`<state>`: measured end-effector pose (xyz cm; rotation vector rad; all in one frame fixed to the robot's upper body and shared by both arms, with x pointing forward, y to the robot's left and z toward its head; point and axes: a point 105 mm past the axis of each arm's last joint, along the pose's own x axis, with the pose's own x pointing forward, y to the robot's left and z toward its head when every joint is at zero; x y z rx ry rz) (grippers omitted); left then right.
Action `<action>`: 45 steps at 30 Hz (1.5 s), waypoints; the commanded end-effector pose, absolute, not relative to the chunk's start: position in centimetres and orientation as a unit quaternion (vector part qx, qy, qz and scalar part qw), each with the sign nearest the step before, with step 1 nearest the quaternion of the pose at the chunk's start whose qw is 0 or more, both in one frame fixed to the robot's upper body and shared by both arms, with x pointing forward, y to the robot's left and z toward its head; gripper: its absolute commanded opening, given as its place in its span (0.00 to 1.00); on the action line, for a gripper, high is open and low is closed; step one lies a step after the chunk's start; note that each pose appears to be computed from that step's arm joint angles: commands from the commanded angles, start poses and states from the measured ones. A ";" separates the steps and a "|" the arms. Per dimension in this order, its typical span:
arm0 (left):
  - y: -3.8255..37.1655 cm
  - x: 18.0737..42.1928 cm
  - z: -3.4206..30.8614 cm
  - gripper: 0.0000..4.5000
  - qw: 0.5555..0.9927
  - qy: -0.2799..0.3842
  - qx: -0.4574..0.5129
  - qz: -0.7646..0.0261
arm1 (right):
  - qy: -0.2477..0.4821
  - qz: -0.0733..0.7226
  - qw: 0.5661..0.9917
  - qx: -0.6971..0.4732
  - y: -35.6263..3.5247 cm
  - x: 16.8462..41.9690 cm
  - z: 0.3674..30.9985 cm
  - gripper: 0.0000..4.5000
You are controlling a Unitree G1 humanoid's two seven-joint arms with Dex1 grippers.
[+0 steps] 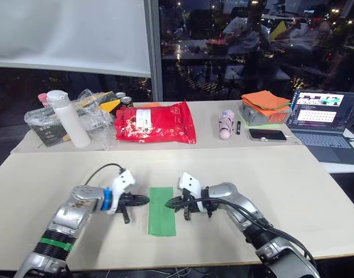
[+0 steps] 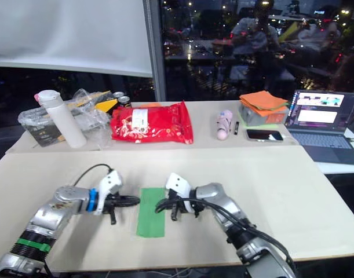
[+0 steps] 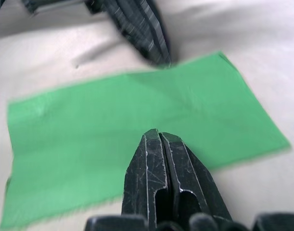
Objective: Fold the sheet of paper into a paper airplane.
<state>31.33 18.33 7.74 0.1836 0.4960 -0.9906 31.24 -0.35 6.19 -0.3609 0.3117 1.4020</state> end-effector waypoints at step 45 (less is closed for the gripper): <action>12.7 30.8 5.9 0.00 0.780 0.230 0.113 -0.571 | 0.050 0.594 0.786 -0.163 -1.7 33.1 8.7 0.01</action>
